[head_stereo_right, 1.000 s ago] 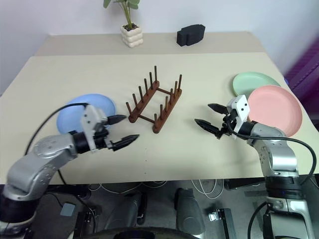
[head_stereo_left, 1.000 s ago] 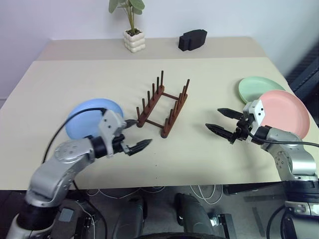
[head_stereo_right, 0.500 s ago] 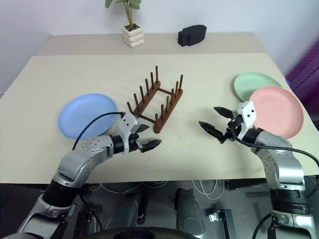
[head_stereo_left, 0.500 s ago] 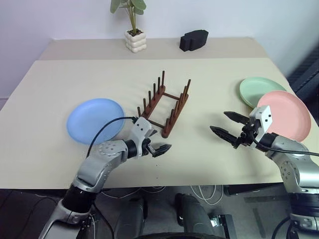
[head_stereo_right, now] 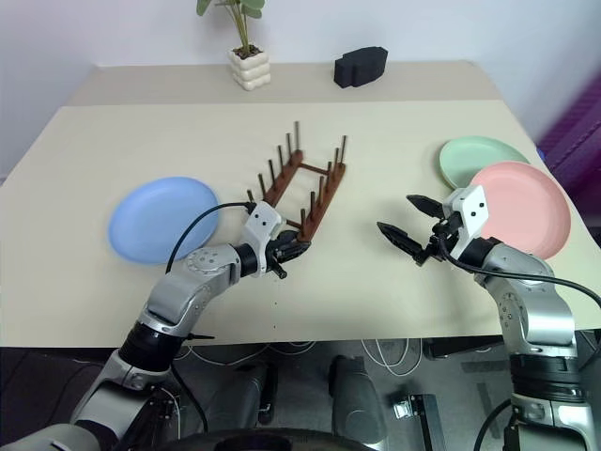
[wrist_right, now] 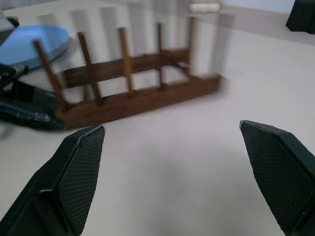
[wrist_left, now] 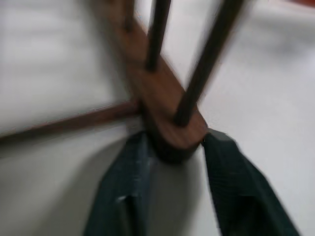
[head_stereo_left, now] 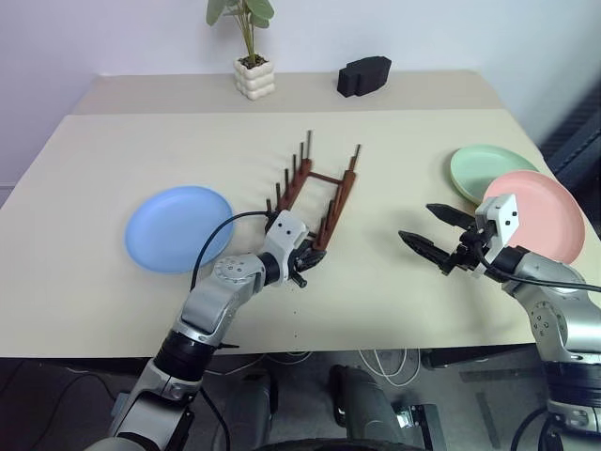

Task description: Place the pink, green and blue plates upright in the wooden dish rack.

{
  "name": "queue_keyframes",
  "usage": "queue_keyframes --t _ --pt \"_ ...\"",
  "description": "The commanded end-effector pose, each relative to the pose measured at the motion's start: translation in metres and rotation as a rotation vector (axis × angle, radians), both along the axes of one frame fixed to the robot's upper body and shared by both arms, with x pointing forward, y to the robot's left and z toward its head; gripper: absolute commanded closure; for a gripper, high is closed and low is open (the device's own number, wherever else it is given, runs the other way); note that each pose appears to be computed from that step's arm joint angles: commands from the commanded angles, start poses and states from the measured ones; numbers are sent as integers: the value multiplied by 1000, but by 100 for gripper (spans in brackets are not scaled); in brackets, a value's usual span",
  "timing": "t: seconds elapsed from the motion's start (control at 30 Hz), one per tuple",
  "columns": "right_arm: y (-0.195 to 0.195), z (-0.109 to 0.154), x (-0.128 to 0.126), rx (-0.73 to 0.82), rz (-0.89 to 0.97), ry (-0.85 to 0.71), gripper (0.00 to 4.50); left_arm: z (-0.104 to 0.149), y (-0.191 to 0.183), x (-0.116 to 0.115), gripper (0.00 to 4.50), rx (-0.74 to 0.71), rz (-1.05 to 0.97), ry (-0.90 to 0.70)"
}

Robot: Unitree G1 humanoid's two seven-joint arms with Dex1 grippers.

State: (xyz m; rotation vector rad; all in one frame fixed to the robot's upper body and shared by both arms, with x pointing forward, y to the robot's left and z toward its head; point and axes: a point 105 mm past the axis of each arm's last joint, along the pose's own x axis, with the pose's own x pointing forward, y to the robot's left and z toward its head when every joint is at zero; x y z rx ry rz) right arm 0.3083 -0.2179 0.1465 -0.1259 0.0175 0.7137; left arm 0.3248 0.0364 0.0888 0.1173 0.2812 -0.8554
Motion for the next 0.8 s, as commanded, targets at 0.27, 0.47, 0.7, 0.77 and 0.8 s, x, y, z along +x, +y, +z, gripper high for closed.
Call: queue_keyframes --t 0.27,0.47,0.7,0.77,0.8 --pt "1 12 -1 5 1 -59 0 11 26 8 373 22 -8 -126" --pt "0 8 -3 4 -6 -49 0 28 32 -4 373 3 -260 -179" --pt "-8 -11 -15 -74 -8 25 0 30 33 -15 373 4 -497 -149" --pt "-12 -19 -23 -101 -2 61 0 30 34 -16 373 15 -542 -148" --pt "-14 -21 -26 -110 -3 72 0 28 35 -15 373 25 -554 -147"
